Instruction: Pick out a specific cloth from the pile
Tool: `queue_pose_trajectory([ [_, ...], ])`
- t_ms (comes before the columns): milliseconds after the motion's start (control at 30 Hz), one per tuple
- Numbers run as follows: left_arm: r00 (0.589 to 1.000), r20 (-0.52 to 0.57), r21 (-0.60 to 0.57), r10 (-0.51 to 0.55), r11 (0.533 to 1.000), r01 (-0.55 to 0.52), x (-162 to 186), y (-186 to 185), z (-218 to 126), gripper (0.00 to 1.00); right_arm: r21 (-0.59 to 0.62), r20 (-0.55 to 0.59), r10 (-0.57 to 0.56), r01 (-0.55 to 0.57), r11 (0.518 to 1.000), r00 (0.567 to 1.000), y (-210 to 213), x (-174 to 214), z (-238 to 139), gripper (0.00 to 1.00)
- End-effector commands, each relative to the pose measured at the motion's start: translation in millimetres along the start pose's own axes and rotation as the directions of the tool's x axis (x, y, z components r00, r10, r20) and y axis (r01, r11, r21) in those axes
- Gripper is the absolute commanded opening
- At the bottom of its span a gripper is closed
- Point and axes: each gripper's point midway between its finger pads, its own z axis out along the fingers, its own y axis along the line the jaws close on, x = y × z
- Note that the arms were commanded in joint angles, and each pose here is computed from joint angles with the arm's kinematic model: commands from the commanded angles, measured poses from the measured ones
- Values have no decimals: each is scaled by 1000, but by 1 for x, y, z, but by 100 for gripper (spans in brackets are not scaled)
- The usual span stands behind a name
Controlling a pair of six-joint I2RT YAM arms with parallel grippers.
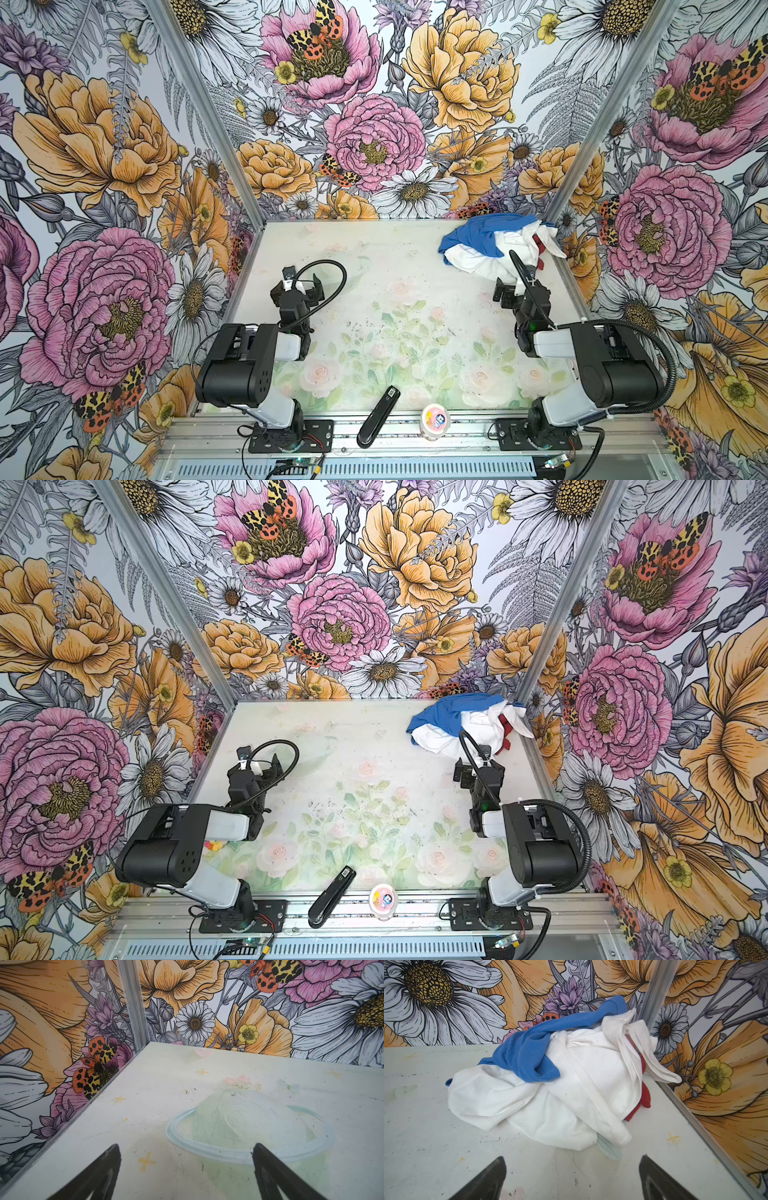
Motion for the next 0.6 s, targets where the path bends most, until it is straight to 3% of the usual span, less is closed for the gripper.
queue_pose_trajectory([
  [0,1000,19,16,-7,1000,6,-8,-2,3,99,8,38,-1,1,1000,999,-1,-15,3,99],
  [567,1000,11,83,-27,996,26,-8,-5,4,99,9,37,-2,1,1000,999,-1,-14,3,99],
])
